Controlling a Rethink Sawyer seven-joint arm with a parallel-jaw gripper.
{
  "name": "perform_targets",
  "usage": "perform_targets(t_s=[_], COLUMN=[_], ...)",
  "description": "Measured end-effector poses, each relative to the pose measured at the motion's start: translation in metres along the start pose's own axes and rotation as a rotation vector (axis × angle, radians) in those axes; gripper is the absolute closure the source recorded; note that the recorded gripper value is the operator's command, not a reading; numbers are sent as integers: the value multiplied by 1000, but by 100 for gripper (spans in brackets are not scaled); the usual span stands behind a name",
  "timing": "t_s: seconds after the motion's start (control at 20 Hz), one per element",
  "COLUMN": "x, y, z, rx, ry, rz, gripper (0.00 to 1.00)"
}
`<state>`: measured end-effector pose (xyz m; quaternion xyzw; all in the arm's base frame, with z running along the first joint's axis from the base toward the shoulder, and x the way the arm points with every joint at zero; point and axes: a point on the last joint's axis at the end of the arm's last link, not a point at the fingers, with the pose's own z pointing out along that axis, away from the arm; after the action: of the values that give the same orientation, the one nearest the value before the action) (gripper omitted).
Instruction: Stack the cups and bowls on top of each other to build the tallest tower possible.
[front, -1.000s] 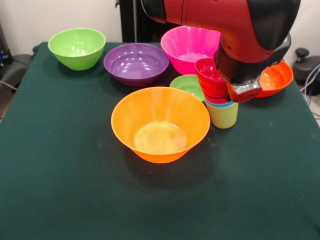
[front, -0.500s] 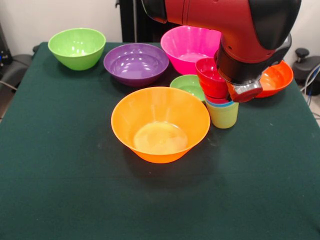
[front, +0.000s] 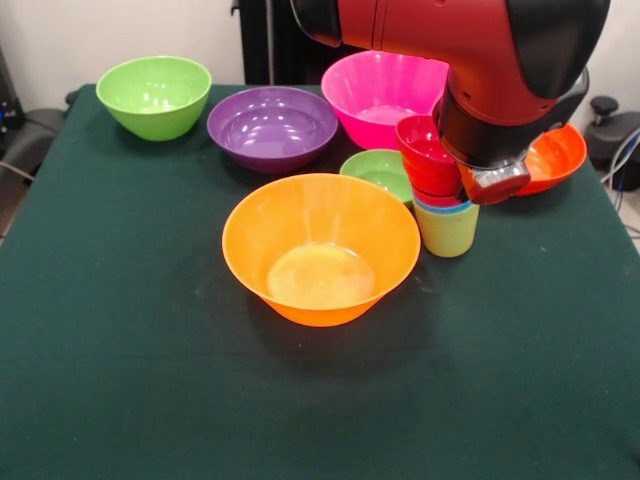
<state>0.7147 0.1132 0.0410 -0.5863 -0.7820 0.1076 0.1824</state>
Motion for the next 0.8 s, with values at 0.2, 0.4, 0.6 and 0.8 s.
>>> perform_targets(t_s=[0.2, 0.4, 0.6, 0.8], x=[0, 0, 1, 3], y=[0, 0, -2, -4], z=[0, 0, 1, 1], rx=[0, 1, 3, 5], ry=[1, 2, 7, 15], rz=[0, 1, 1, 4], gripper=[100, 100, 100, 100])
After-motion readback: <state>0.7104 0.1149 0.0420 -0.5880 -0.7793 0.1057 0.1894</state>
